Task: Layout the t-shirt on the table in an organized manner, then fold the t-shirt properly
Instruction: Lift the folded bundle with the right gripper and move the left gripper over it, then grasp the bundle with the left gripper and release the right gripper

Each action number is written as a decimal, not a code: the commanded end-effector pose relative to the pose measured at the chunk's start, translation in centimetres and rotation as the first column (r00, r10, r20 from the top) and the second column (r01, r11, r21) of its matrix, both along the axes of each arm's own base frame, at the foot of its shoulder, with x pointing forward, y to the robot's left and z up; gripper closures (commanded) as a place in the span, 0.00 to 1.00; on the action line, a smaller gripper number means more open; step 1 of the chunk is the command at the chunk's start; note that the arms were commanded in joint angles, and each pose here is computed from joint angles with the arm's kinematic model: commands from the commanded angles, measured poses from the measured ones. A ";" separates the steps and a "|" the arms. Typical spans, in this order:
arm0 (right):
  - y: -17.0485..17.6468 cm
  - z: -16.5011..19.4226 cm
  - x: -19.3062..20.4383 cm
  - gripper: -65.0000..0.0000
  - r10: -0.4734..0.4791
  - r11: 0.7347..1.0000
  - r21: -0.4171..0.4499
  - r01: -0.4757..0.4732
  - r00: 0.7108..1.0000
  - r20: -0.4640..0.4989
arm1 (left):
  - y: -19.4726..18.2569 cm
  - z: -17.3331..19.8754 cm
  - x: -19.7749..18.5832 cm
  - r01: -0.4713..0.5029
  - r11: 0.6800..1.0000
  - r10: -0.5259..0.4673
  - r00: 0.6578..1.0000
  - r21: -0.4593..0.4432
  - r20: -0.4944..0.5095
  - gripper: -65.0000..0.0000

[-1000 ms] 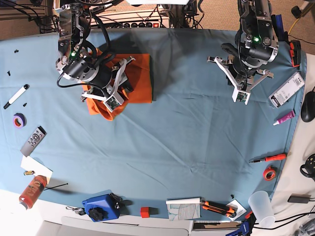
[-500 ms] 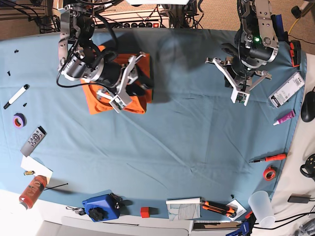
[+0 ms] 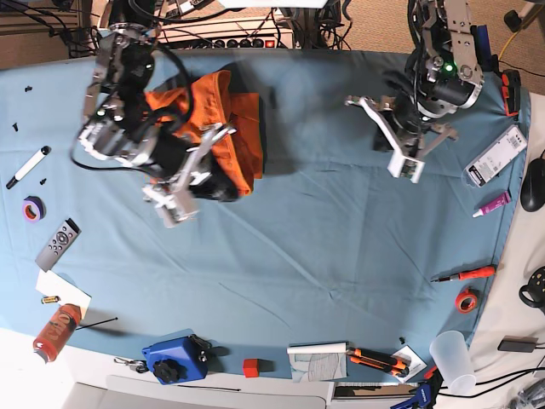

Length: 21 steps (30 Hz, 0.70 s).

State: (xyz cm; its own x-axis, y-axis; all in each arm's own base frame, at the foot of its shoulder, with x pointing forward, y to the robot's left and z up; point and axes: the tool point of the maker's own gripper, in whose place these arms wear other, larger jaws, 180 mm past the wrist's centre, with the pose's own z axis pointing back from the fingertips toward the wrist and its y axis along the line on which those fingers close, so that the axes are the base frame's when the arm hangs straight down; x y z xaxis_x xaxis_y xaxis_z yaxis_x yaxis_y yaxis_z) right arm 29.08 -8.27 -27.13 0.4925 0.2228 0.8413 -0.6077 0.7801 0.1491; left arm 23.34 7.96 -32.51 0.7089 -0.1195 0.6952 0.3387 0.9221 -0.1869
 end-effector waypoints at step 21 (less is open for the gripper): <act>-3.5 -11.0 -2.8 1.00 -0.020 0.994 0.096 0.054 0.944 -0.329 | -16.5 5.4 -4.4 0.536 0.841 -0.489 0.809 -0.070 0.327 1.00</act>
